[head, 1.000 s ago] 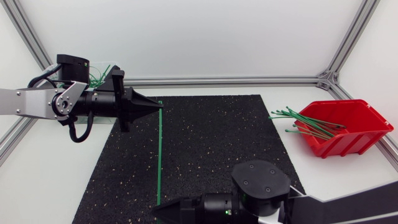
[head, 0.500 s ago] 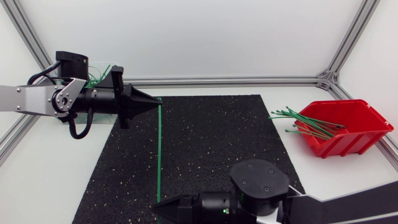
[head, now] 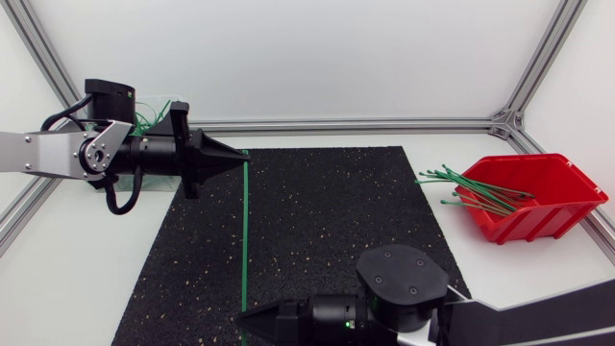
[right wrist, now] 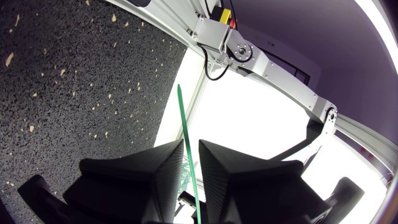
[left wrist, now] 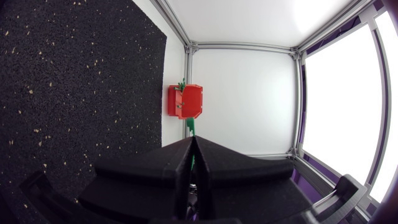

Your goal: Take a green cable tie from the red box, thread the tail through the head to close it, then place it in the transparent bin on the left.

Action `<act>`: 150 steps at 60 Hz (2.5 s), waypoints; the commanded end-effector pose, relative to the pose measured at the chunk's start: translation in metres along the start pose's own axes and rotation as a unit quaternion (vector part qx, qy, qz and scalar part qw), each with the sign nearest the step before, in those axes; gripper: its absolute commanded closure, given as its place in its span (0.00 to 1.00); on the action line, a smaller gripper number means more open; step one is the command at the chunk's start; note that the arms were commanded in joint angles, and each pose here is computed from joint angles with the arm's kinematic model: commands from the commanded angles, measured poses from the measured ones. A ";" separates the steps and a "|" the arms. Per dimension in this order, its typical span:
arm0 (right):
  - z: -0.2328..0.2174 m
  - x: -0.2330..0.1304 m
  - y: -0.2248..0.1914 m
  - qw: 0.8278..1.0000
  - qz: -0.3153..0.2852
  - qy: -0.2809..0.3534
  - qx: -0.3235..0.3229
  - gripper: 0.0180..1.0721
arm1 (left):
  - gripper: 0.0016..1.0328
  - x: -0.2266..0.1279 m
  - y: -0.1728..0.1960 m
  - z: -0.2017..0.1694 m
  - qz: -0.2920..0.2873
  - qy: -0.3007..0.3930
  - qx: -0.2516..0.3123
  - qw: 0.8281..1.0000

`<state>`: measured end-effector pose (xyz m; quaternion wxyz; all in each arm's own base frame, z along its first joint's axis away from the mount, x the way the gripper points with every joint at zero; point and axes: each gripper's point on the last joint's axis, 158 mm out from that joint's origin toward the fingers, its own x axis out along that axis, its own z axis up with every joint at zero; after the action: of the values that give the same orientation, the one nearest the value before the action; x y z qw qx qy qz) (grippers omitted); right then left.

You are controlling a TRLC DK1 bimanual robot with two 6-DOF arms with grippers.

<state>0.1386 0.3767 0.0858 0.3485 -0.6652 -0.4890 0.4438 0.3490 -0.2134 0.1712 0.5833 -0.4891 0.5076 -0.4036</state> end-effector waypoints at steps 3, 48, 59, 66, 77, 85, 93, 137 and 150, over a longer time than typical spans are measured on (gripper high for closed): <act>-0.003 -0.003 -0.005 1.000 -0.006 0.005 0.002 0.76 | 0.97 -0.001 -0.008 0.001 -0.009 0.005 0.000 1.000; 0.000 -0.009 0.008 1.000 0.013 0.010 0.008 0.92 | 0.97 -0.001 -0.008 0.000 -0.009 0.005 0.002 1.000; 0.000 -0.009 0.006 1.000 0.012 0.011 0.010 0.95 | 0.97 0.001 -0.006 -0.004 -0.009 0.010 0.005 1.000; 0.000 -0.008 0.006 1.000 0.012 0.011 0.010 0.95 | 0.97 0.004 -0.005 -0.009 -0.009 0.014 0.013 1.000; -0.006 -0.004 0.003 0.999 0.010 0.019 0.037 0.95 | 0.97 0.003 -0.004 -0.013 -0.011 0.012 0.027 0.999; -0.011 -0.003 0.000 0.996 0.007 0.031 0.089 0.95 | 0.97 0.003 -0.004 -0.016 -0.013 0.011 0.043 0.999; -0.018 -0.002 -0.002 0.986 0.007 0.053 0.157 0.95 | 0.97 0.004 -0.003 -0.019 -0.013 0.004 0.059 0.998; -0.028 -0.010 0.018 0.851 0.019 0.137 0.506 0.95 | 0.97 0.011 -0.002 -0.037 -0.009 0.005 0.079 0.997; -0.015 -0.009 0.034 0.836 0.045 0.135 0.530 0.95 | 0.97 0.013 -0.003 -0.041 -0.008 0.008 0.080 0.997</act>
<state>0.1640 0.3597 0.0703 0.6843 -0.4618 -0.1184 0.5518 0.3189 -0.2326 0.1735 0.6152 -0.4421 0.4716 -0.4514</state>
